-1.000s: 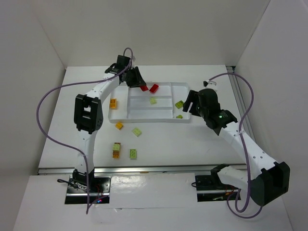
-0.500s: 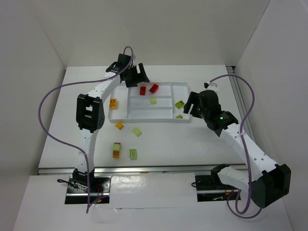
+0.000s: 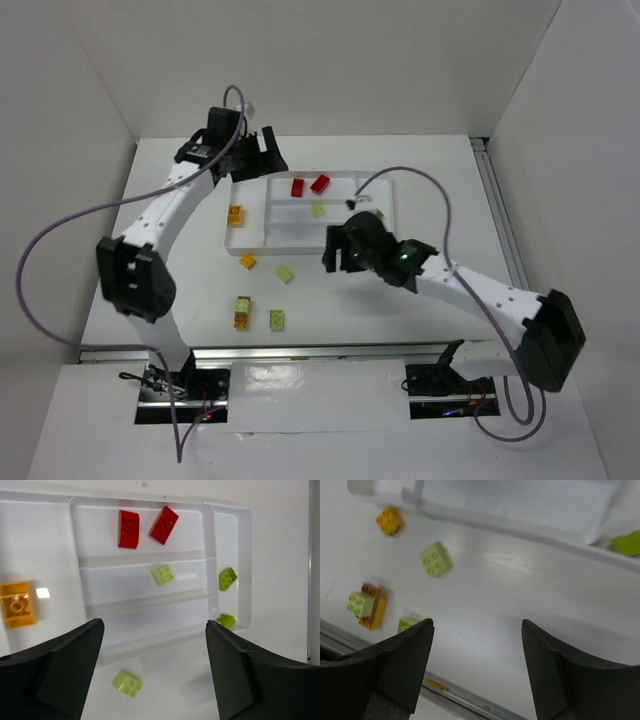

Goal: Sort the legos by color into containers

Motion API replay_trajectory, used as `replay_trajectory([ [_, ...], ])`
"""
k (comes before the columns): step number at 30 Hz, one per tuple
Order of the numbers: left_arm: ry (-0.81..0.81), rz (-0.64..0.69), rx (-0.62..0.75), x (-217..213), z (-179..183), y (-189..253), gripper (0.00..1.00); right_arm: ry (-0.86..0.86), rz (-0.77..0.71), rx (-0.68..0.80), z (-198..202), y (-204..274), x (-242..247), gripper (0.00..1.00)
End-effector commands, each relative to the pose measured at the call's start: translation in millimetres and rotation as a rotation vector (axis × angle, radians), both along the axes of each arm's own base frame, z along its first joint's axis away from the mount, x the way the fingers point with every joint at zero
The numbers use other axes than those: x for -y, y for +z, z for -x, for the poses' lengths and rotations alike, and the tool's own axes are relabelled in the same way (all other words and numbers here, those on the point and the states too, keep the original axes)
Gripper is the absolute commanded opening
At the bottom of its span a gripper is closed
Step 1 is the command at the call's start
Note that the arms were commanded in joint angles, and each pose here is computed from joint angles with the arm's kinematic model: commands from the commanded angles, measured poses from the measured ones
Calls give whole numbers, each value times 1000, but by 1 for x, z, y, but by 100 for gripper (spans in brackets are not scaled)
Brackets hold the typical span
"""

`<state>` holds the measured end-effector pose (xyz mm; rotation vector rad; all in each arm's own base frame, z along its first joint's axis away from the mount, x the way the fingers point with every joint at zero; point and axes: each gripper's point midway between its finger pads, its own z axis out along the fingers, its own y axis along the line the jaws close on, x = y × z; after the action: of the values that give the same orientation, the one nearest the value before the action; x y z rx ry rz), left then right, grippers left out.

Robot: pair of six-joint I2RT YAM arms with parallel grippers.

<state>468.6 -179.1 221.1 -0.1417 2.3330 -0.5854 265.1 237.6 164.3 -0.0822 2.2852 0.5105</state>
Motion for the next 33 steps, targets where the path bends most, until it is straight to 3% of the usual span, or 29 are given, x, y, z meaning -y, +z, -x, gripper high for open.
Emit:
replay_trajectory([
  [1, 47, -56, 81, -27, 38, 39, 93, 119, 14, -1, 31, -6, -67, 80],
  [2, 64, -70, 53, -36, 47, 30, 92, 129, 83, -36, 37, -26, -75, 80],
  [4, 116, -105, 48, -55, 59, 32, 92, 184, 87, -34, 51, -23, -103, 80],
  [9, 228, -101, 118, -91, 76, 67, 92, 289, 126, -100, 76, -52, -147, 82],
  [19, 215, -83, 139, -94, 83, 76, 90, 414, 209, -129, 89, -85, -187, 85],
  [26, 201, -89, 120, -93, 82, 68, 90, 414, 333, -177, 90, -115, -186, 74],
  [33, 194, -101, 104, -93, 81, 60, 90, 380, 431, -207, 96, -131, -174, 73],
])
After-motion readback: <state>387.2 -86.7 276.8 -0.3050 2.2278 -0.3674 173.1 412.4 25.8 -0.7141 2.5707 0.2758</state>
